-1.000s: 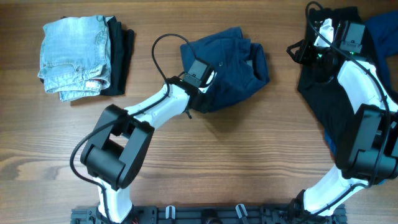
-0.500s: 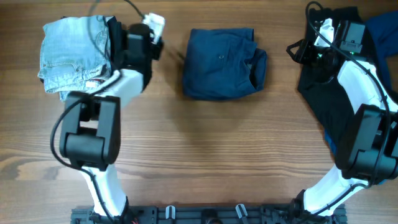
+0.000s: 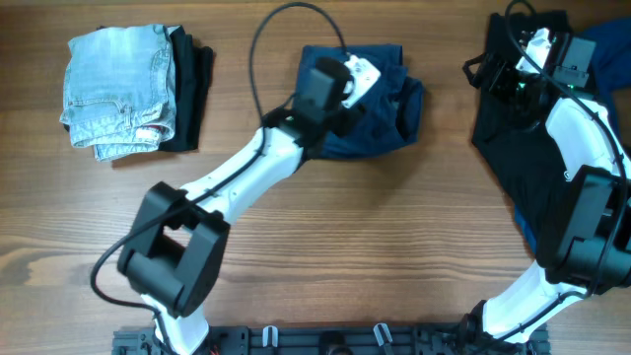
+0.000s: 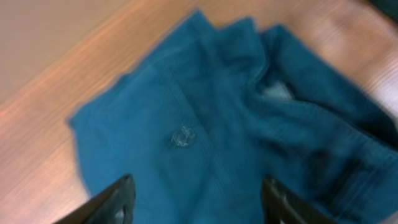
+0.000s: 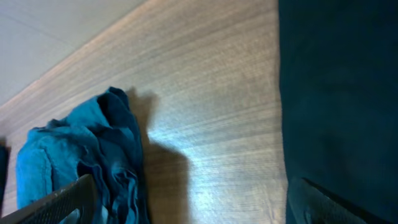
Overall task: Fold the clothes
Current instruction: 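Lower the left gripper onto the folded navy shorts and grasp them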
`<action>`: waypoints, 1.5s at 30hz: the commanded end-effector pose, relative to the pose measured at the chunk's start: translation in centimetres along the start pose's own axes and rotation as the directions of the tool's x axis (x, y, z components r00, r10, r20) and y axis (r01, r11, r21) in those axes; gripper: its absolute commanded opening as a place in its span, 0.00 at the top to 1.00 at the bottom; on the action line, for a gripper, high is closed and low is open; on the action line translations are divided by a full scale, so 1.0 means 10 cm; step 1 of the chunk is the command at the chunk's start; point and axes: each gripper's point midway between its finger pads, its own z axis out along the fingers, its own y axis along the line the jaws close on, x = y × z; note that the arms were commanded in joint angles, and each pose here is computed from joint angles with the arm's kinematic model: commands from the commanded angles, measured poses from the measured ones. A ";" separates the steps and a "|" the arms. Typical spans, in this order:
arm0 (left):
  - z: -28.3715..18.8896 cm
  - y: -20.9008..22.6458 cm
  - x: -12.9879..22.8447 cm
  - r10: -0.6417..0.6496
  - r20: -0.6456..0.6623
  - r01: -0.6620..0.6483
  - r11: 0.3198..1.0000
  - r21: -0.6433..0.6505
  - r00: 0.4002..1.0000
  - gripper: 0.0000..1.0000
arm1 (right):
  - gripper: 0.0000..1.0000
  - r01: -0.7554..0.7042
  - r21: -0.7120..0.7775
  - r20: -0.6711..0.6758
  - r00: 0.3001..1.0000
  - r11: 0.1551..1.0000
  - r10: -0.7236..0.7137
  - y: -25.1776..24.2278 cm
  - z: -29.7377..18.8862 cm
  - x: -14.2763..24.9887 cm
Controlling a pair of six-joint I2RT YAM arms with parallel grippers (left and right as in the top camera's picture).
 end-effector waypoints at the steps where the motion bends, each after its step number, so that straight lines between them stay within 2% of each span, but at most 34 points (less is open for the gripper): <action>1: 0.00 -0.21 -0.44 -0.156 0.003 0.156 0.986 0.060 0.988 0.31 | 0.00 -0.017 0.005 0.026 1.000 1.000 0.017 0.06 -0.13 -0.09; 6: 0.16 -0.51 -0.67 -0.233 0.024 0.228 0.964 0.134 0.972 0.20 | 0.00 -0.027 0.005 0.017 0.999 1.000 0.027 0.04 -0.13 -0.07; 13: 0.67 -1.11 -0.15 -0.177 -0.109 0.196 0.960 0.199 0.978 0.08 | 0.00 -0.060 0.027 0.013 0.998 0.998 0.060 -0.11 -0.19 -0.07; 17: 0.69 -1.33 -0.08 -0.145 -0.127 0.170 0.960 0.223 0.981 0.07 | 0.00 -0.061 0.024 0.010 0.998 0.998 0.061 -0.10 -0.19 -0.06; 20: 0.79 -1.45 0.20 -0.107 -0.200 0.151 0.964 0.219 0.974 0.08 | 0.00 -0.063 0.024 0.006 0.998 0.998 0.063 -0.11 -0.19 -0.05; 25: 0.99 -1.12 0.72 -0.099 -0.332 0.123 0.991 0.051 0.938 0.09 | 0.00 -0.064 0.026 0.001 0.998 0.998 0.064 -0.11 -0.19 -0.03; 30: 0.94 -0.61 0.99 -0.098 -0.417 0.065 0.994 -0.093 0.903 0.09 | 0.00 -0.064 0.026 0.001 0.998 0.998 0.064 -0.11 -0.19 -0.03; 32: 0.85 -0.41 1.20 -0.055 -0.500 -0.005 0.993 -0.118 0.864 0.09 | 0.00 -0.063 0.026 0.001 0.998 0.998 0.063 -0.11 -0.19 -0.03; 34: 0.74 -0.21 1.39 -0.064 -0.574 -0.033 0.987 -0.156 0.817 0.08 | 0.00 -0.063 0.026 0.001 0.998 0.998 0.063 -0.11 -0.19 -0.03; 36: 0.62 -0.08 1.60 -0.061 -0.648 -0.048 0.988 -0.150 0.759 0.01 | 0.00 -0.064 0.026 0.001 0.998 0.998 0.064 -0.11 -0.19 -0.03; 40: 0.47 0.06 1.77 -0.018 -0.719 -0.103 0.987 -0.124 0.695 0.00 | 0.00 -0.059 0.024 0.010 0.998 0.998 0.059 -0.10 -0.19 -0.06; 42: 0.45 0.12 1.70 -0.015 -0.707 -0.139 0.978 -0.159 0.707 0.00 | 0.00 -0.059 0.023 0.011 0.998 0.998 0.058 -0.10 -0.19 -0.06; 45: 0.56 0.10 1.44 -0.008 -0.630 -0.161 0.964 -0.211 0.777 0.00 | 0.00 -0.057 0.022 0.014 0.998 0.998 0.057 -0.10 -0.19 -0.07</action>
